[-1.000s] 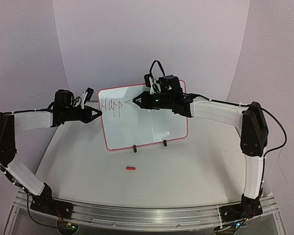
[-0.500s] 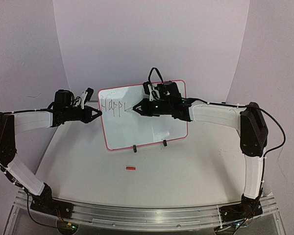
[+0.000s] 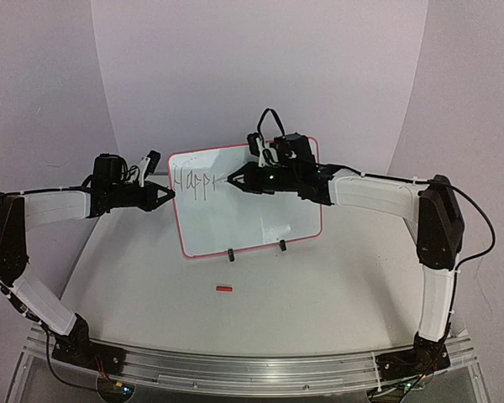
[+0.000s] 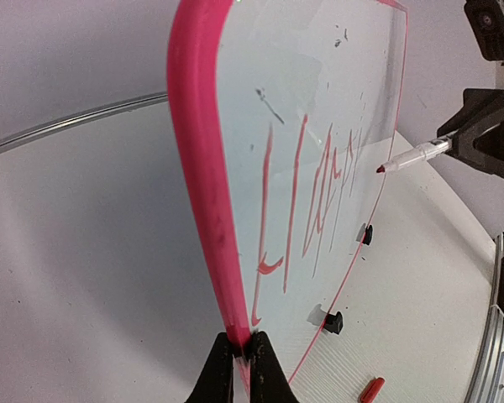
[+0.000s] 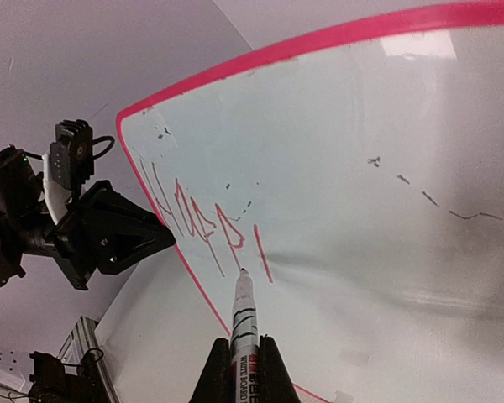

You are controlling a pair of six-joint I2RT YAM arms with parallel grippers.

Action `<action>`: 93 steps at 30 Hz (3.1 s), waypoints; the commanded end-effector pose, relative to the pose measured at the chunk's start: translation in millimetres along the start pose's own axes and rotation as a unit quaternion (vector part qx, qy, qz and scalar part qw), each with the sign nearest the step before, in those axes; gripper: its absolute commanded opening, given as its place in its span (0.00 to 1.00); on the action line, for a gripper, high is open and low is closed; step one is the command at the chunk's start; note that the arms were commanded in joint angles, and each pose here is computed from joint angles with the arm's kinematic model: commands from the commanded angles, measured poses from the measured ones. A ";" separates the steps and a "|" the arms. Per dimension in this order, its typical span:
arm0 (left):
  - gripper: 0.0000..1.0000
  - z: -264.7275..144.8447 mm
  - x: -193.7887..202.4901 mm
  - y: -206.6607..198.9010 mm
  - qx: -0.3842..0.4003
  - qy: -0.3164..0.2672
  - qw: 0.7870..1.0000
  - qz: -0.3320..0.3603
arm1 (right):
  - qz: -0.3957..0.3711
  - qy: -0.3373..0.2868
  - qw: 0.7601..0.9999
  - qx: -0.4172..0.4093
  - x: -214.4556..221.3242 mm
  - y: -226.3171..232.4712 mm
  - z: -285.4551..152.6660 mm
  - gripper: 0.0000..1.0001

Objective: Write a sentence on the whiteboard

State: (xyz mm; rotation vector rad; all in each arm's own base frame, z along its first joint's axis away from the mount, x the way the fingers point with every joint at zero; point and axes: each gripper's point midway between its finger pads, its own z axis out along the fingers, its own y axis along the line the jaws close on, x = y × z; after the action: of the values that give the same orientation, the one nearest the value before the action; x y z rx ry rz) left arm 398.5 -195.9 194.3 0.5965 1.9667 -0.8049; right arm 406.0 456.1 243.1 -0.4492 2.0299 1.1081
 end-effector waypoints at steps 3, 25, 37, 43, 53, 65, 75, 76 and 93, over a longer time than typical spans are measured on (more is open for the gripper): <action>0.00 -2.0 -10.7 3.9 -0.020 -0.003 0.999 0.033 | -0.028 -0.074 0.997 -0.025 -55.4 33.2 -22.8 0.00; 0.00 -2.2 -9.8 3.5 -0.019 -0.002 0.999 0.033 | -0.024 -0.076 0.997 -0.006 -55.4 15.3 -0.7 0.00; 0.00 -2.5 -10.5 3.6 -0.020 -0.003 0.999 0.034 | -0.017 -0.073 0.997 0.013 -49.8 0.6 5.5 0.00; 0.00 -1.9 -10.3 3.7 -0.019 -0.003 0.999 0.034 | -0.013 -0.073 0.997 0.020 -49.3 -5.8 7.4 0.00; 0.00 -2.3 -10.9 3.5 -0.020 -0.004 0.999 0.035 | -0.029 -0.074 0.997 -0.023 -54.8 18.3 -9.5 0.00; 0.00 -2.6 -11.9 3.2 -0.020 -0.004 0.999 0.035 | -0.032 -0.069 0.997 -0.006 -42.0 12.0 -27.1 0.00; 0.00 -2.5 -10.8 4.1 -0.021 -0.002 0.999 0.033 | -0.031 -0.077 0.996 0.015 -47.6 -0.1 -18.2 0.00; 0.00 -2.7 -11.1 4.0 -0.021 -0.002 0.999 0.034 | -0.029 -0.076 0.997 0.017 -47.2 -2.6 -17.2 0.00; 0.00 -2.9 -12.2 2.7 -0.019 -0.003 0.999 0.035 | -0.014 -0.039 0.999 0.029 -23.2 -23.1 -6.0 0.00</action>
State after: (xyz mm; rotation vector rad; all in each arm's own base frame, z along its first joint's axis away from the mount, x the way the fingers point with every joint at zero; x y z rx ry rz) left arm 399.1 -195.4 194.1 0.5933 1.9690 -0.7994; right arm 429.1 436.1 253.5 -0.3973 1.9711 1.0376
